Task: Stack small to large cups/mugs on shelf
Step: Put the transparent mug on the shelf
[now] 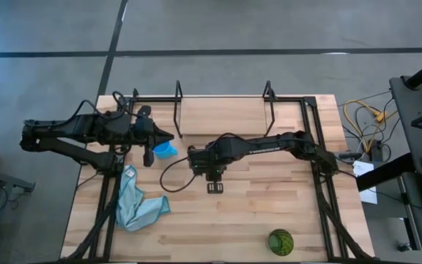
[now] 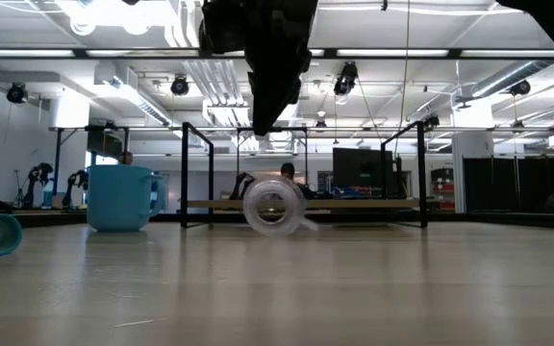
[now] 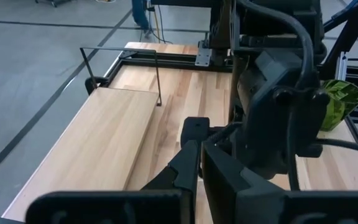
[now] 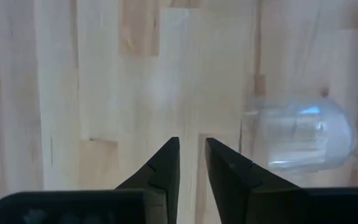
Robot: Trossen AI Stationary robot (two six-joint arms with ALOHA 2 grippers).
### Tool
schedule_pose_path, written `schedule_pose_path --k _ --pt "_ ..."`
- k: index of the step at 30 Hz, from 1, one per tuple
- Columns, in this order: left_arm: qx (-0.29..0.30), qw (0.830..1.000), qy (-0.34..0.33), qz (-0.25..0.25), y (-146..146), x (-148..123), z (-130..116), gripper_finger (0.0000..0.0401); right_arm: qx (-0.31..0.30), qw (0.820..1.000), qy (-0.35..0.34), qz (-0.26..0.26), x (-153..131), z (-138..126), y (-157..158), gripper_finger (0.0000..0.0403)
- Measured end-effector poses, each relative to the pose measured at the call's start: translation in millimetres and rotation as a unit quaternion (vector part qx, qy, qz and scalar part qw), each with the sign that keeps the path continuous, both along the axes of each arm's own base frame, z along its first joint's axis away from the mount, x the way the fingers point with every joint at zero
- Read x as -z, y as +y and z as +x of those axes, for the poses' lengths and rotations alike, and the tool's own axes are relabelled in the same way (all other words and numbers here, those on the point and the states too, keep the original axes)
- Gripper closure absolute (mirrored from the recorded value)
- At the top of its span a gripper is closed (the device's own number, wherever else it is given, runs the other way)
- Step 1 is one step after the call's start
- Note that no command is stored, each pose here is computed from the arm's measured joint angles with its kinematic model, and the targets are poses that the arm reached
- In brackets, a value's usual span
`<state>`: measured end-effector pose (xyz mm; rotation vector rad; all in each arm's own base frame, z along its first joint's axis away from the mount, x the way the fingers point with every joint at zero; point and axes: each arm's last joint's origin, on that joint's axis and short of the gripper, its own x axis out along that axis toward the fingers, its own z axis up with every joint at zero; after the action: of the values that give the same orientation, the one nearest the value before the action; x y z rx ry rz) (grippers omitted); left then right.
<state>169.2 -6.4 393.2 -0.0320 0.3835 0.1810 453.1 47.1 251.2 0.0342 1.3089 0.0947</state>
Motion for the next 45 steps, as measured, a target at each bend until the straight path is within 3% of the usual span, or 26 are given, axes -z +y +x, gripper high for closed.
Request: schedule_pose_path --k 9,17,21,28,35,41,45 --pt "-0.024 0.999 0.021 0.004 0.1 7.4 13.0 0.0393 0.039 0.996 0.026 -0.08 4.2 -5.7 -5.3 0.0331" --pt "-0.043 0.996 0.071 -0.017 -2.0 27.6 44.0 0.0393 0.068 0.989 0.102 -0.086 6.3 -20.7 -5.6 0.0335" --pt "-0.06 0.993 0.093 -0.044 -3.5 39.5 59.0 0.0393 0.072 0.989 0.099 -0.089 6.3 -20.6 -1.8 0.0335" --pt "-0.094 0.987 0.127 -0.02 -3.0 56.5 78.2 0.0393 0.095 0.985 0.084 -0.118 7.2 -20.2 6.2 0.0335" --pt "-0.103 0.987 0.12 -0.009 -2.2 53.9 75.3 0.0393 0.132 0.981 0.068 -0.126 18.4 -20.7 23.8 0.0335" --pt "-0.1 0.991 0.091 -0.004 -0.7 39.8 59.8 0.0393 0.137 0.968 0.03 -0.209 25.9 -25.9 50.7 0.0335" --pt "-0.106 0.992 0.069 -0.003 0.7 30.4 47.6 0.0393 0.163 0.949 -0.007 -0.272 28.5 -31.3 66.4 0.0335"
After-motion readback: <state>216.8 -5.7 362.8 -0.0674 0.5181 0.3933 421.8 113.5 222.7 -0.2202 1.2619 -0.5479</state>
